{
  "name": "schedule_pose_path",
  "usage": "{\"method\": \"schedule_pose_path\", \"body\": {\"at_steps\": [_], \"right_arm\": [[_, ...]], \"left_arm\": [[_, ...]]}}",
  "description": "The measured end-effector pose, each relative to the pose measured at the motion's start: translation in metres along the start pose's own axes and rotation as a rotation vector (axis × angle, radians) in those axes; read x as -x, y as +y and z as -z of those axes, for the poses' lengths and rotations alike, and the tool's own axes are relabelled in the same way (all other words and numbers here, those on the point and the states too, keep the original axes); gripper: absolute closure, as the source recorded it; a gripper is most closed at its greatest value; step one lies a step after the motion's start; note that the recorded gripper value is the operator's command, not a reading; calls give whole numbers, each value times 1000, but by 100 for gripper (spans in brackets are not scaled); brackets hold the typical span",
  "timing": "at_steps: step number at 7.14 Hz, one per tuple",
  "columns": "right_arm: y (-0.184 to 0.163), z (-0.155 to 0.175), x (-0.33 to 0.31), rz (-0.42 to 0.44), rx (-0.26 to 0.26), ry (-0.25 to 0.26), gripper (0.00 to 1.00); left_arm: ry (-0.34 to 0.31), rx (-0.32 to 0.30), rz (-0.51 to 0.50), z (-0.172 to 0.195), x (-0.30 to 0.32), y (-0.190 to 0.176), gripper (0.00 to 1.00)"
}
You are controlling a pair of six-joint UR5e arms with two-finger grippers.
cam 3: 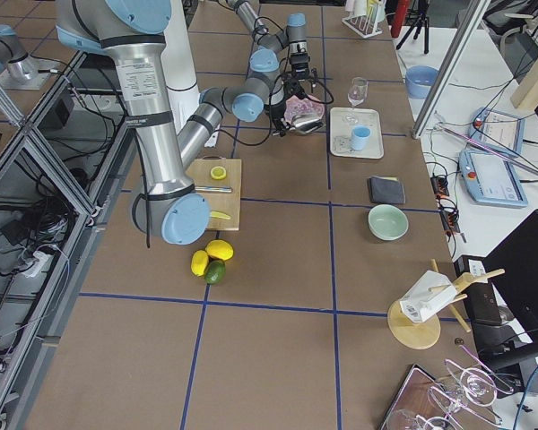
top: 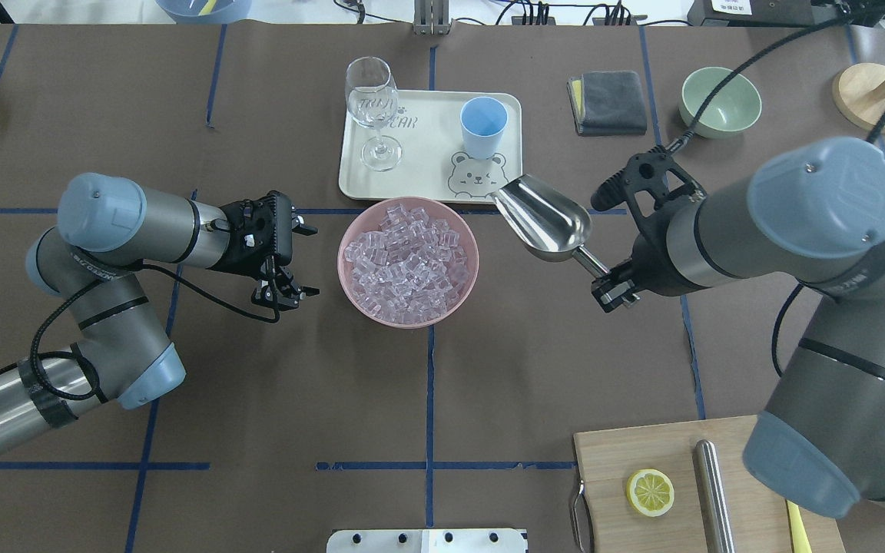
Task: Put ice in cup with scoop
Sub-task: 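Lower the scoop with the right gripper into the ice cubes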
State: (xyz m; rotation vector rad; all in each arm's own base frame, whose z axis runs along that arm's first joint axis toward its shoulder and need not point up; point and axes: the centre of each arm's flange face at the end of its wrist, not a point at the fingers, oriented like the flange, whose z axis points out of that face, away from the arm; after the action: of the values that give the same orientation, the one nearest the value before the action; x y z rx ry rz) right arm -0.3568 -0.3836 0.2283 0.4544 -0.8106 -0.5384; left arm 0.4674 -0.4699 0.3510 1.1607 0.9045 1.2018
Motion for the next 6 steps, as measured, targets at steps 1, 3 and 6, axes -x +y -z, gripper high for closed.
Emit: {"method": "schedule_pose_path", "body": {"at_steps": [1, 3, 6], "right_arm": [[-23, 12, 18, 57, 43, 33, 100], [-43, 24, 36, 181, 155, 89, 100], [-88, 24, 63, 330, 369, 134, 100]], "left_arm": [[0, 1, 0, 0, 0, 0, 0], [2, 1, 0, -1, -1, 0, 0], [3, -2, 0, -2, -2, -2, 0]]}}
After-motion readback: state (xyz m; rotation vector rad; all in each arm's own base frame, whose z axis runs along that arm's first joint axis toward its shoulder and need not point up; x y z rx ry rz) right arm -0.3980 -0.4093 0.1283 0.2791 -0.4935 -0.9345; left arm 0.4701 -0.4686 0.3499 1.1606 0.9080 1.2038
